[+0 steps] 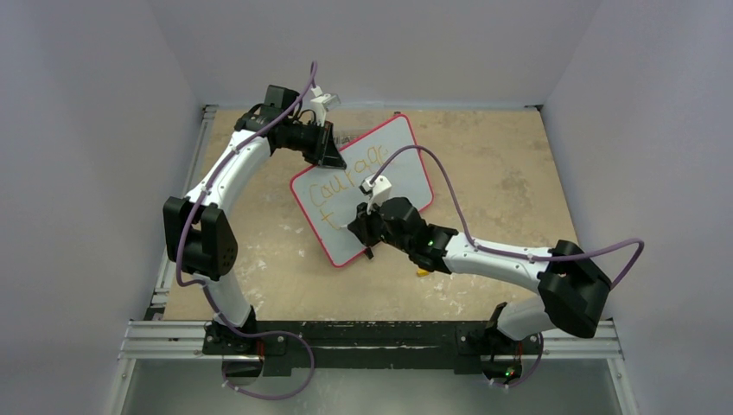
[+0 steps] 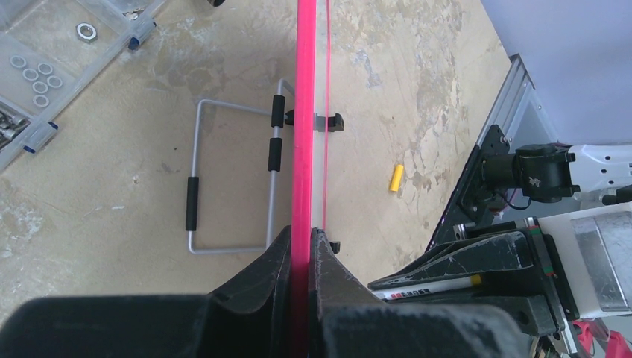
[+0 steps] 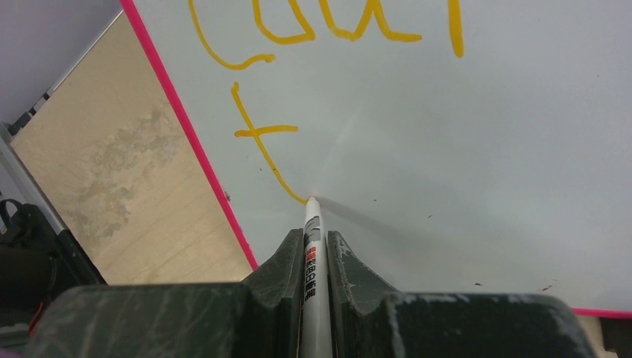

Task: Write a sentence on the whiteboard

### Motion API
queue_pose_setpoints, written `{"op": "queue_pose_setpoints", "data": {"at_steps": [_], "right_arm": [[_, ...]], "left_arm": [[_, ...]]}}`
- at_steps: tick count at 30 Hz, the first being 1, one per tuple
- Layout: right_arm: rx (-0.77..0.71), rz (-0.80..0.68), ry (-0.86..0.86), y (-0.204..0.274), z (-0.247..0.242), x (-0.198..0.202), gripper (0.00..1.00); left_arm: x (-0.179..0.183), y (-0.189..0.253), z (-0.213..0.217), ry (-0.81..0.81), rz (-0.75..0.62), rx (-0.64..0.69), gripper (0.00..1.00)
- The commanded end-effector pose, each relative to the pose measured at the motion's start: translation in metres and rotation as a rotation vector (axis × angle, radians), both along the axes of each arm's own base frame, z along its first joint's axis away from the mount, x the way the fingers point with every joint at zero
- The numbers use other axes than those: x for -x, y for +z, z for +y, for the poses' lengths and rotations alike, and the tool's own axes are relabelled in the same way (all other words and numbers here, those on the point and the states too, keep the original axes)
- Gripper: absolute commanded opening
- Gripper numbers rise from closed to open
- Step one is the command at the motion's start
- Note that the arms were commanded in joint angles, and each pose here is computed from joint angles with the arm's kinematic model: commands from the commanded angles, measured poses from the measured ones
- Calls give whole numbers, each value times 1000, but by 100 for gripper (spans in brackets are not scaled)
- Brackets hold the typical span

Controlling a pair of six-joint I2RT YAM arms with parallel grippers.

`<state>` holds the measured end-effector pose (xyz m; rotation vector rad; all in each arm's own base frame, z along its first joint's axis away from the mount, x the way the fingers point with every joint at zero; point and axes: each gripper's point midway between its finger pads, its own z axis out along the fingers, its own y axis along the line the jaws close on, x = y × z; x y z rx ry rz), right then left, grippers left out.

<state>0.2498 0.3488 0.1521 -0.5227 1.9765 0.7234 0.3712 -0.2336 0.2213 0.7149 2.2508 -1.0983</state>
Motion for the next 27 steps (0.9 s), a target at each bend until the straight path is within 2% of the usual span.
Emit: {"op": "queue_pose_setpoints", "data": {"at_steps": [1, 27], "right_arm": [[-13, -70, -101, 29, -4, -24, 0], [-81, -144, -130, 74, -9, -29, 0]], "left_arm": [[7, -14, 6, 7, 25, -64, 0], [8, -12, 7, 8, 22, -62, 0]]}}
